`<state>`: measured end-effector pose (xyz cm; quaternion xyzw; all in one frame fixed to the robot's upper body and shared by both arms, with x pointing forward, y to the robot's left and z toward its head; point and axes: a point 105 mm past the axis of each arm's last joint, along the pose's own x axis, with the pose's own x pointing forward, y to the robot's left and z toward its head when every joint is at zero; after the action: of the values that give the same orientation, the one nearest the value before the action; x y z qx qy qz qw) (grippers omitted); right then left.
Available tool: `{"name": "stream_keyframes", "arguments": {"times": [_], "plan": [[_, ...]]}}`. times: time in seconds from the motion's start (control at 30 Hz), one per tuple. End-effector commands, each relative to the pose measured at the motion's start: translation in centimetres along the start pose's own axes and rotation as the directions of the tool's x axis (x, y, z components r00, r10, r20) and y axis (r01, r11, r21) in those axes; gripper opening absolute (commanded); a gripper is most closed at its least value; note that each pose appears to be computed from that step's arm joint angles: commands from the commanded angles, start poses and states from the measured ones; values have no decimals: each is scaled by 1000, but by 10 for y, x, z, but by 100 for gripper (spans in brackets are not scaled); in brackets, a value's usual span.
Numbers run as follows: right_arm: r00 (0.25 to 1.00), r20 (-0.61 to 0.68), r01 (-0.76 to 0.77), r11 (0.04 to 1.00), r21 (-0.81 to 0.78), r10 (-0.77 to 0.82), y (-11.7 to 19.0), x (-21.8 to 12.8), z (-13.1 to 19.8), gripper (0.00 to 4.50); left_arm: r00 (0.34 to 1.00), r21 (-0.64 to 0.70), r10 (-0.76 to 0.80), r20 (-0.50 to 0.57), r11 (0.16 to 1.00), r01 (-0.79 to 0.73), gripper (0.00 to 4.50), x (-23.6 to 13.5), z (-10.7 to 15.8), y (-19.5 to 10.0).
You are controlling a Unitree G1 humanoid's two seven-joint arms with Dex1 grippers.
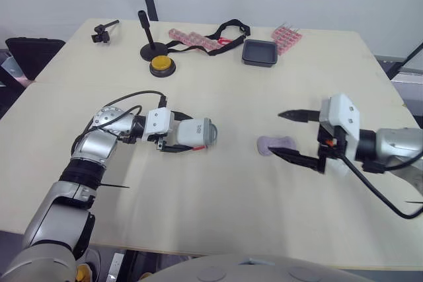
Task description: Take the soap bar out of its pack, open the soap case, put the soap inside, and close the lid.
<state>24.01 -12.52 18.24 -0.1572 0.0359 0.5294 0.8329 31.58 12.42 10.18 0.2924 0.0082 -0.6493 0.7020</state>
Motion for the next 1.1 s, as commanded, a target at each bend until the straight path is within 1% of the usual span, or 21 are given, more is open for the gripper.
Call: {"name": "stream_keyframes", "arguments": {"times": [0.03, 0.13, 0.23, 0.37, 0.57, 0.77, 0.83, 0.9, 1.1], "plan": [[990, 9, -140, 984, -112, 142, 12, 19, -10, 449, 999, 2, 27, 20, 1000, -27, 346, -11, 14, 14], [981, 36, -186, 976, -112, 191, 11, 22, -12, 449, 1000, -6, 12, 0, 1000, -12, 346, -13, 14, 13], [985, 42, -161, 982, -99, 166, 2, 24, -15, 449, 1000, -16, 6, -4, 1000, -7, 346, -15, 16, 12], [985, 59, -160, 984, -74, 164, -1, 23, -16, 449, 999, -18, -24, -28, 1000, 23, 346, -16, 16, 7], [989, 44, -136, 987, -85, 140, -2, 24, -23, 449, 996, -49, -51, -74, 998, 47, 346, -12, 17, 3], [995, 21, -92, 990, -109, 94, -10, 22, -30, 449, 989, -49, -111, -98, 993, 107, 346, 8, 24, 0], [996, 34, -81, 991, -110, 85, -10, 23, -26, 449, 980, -52, -115, -160, 993, 108, 346, 15, 19, 1], [996, 34, -81, 990, -115, 86, -9, 24, -27, 449, 971, -49, -135, -196, 991, 128, 346, 22, 18, 0], [996, 20, -80, 988, -129, 83, -7, 28, -30, 449, 963, 16, -140, -230, 989, 148, 346, 33, 28, 6]]}}
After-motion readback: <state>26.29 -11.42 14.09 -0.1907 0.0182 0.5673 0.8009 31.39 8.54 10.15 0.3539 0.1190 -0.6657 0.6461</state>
